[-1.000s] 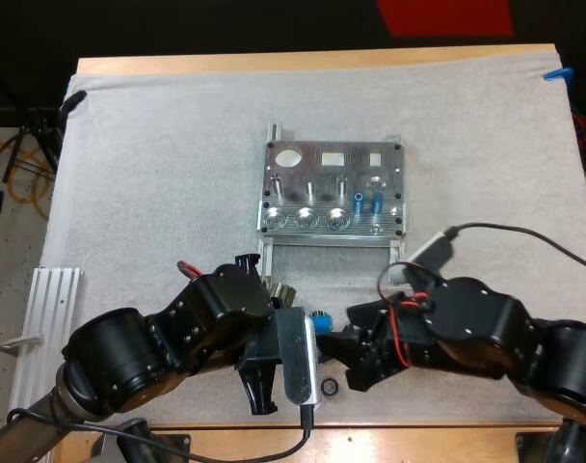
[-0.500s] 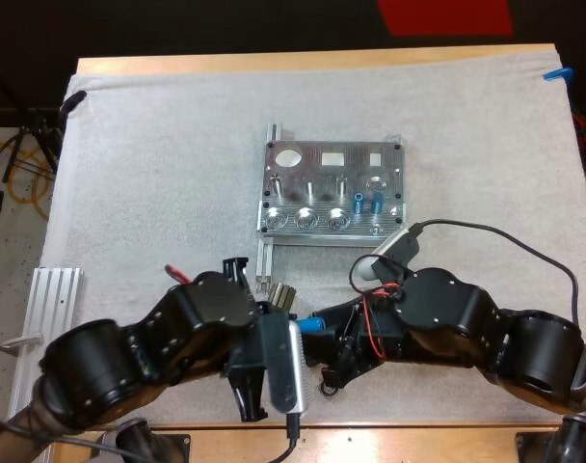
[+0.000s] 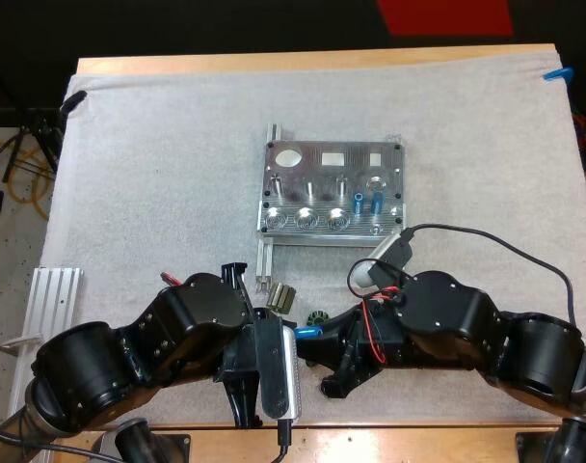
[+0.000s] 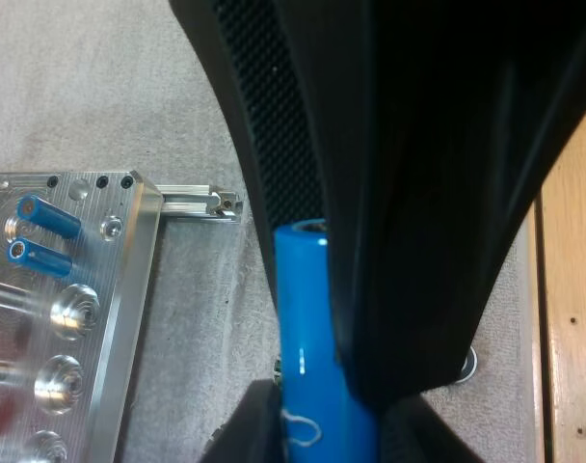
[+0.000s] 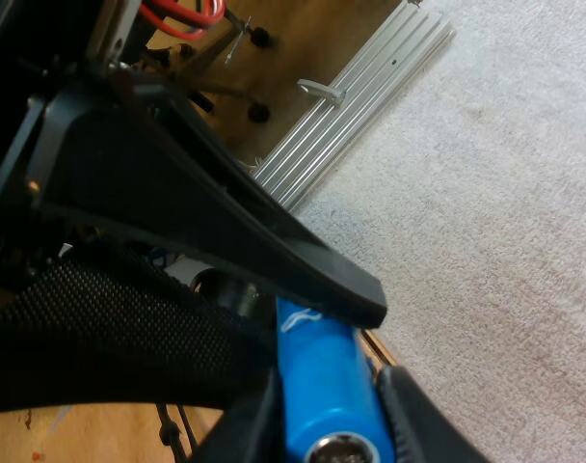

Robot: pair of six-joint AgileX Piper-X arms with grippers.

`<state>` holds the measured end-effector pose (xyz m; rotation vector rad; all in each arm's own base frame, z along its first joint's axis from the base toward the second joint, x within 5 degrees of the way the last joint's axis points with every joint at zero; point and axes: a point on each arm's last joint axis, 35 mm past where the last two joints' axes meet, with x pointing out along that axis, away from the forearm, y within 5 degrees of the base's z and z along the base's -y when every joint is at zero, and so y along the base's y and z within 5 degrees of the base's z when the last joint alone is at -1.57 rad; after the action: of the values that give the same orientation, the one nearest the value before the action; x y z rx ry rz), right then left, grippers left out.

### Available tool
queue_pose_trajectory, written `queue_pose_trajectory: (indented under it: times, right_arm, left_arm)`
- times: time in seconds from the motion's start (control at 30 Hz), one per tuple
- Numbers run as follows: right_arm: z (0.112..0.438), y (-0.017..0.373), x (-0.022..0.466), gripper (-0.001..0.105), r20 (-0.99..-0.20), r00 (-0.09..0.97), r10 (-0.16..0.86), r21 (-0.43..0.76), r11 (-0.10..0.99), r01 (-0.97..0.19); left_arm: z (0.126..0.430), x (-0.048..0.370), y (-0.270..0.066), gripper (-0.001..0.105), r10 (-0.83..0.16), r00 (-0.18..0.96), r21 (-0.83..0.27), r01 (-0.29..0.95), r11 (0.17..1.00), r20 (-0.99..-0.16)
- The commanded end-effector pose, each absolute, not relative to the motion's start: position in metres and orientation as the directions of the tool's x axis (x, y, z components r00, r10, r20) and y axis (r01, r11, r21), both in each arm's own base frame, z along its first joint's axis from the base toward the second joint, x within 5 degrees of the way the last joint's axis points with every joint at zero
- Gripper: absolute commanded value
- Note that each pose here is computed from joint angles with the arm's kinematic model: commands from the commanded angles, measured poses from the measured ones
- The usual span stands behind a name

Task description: Load cells from left to right

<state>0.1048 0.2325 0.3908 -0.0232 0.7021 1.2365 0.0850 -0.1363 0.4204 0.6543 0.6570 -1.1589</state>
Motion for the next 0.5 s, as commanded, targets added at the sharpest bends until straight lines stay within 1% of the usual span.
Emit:
queue_pose_trajectory:
  times: [0.0, 0.07, 0.1, 0.13, 0.17, 0.2, 0.27, 0.3, 0.33, 0.37, 0.47]
  right_arm:
    - [0.391, 0.231, 0.107, 0.0, -0.505, 0.182, 0.844, 0.325, 0.381, -0.866]
    - [0.391, 0.231, 0.107, 0.0, -0.504, 0.175, 0.846, 0.325, 0.374, -0.869]
    - [0.391, 0.231, 0.107, 0.0, -0.504, 0.175, 0.846, 0.322, 0.372, -0.871]
    - [0.391, 0.231, 0.107, 0.0, -0.504, 0.175, 0.846, 0.314, 0.368, -0.875]
    - [0.391, 0.231, 0.107, 0.0, -0.502, 0.175, 0.847, 0.311, 0.366, -0.877]
    - [0.391, 0.231, 0.107, 0.0, -0.501, 0.176, 0.848, 0.309, 0.365, -0.878]
    - [0.391, 0.231, 0.107, 0.0, -0.5, 0.176, 0.848, 0.309, 0.365, -0.878]
    - [0.391, 0.231, 0.107, 0.0, -0.5, 0.176, 0.848, 0.309, 0.365, -0.878]
    - [0.391, 0.231, 0.107, 0.0, -0.5, 0.176, 0.848, 0.309, 0.365, -0.878]
    - [0.391, 0.231, 0.107, 0.0, -0.5, 0.176, 0.848, 0.309, 0.365, -0.878]
    - [0.391, 0.231, 0.107, 0.0, -0.5, 0.176, 0.848, 0.309, 0.365, -0.878]
  left_arm:
    - [0.423, 0.08, -0.132, 0.0, -0.61, 0.233, 0.102, 0.965, 0.242, -0.758]
    - [0.423, 0.081, -0.132, 0.004, -0.607, 0.246, 0.113, 0.962, 0.25, -0.756]
    - [0.423, 0.081, -0.132, 0.007, -0.607, 0.249, 0.115, 0.961, 0.251, -0.755]
    - [0.423, 0.081, -0.132, 0.013, -0.607, 0.25, 0.116, 0.961, 0.252, -0.754]
    - [0.423, 0.081, -0.132, 0.022, -0.607, 0.249, 0.115, 0.961, 0.251, -0.754]
    - [0.423, 0.081, -0.132, 0.026, -0.607, 0.249, 0.115, 0.961, 0.251, -0.754]
    - [0.424, 0.081, -0.131, 0.05, -0.61, 0.251, 0.111, 0.96, 0.258, -0.752]
    - [0.424, 0.08, -0.131, 0.056, -0.611, 0.252, 0.112, 0.96, 0.258, -0.75]
    - [0.425, 0.08, -0.129, 0.064, -0.61, 0.264, 0.121, 0.957, 0.265, -0.747]
    - [0.425, 0.08, -0.128, 0.067, -0.601, 0.285, 0.139, 0.95, 0.279, -0.747]
    - [0.428, 0.079, -0.122, 0.067, -0.577, 0.351, 0.192, 0.928, 0.319, -0.738]
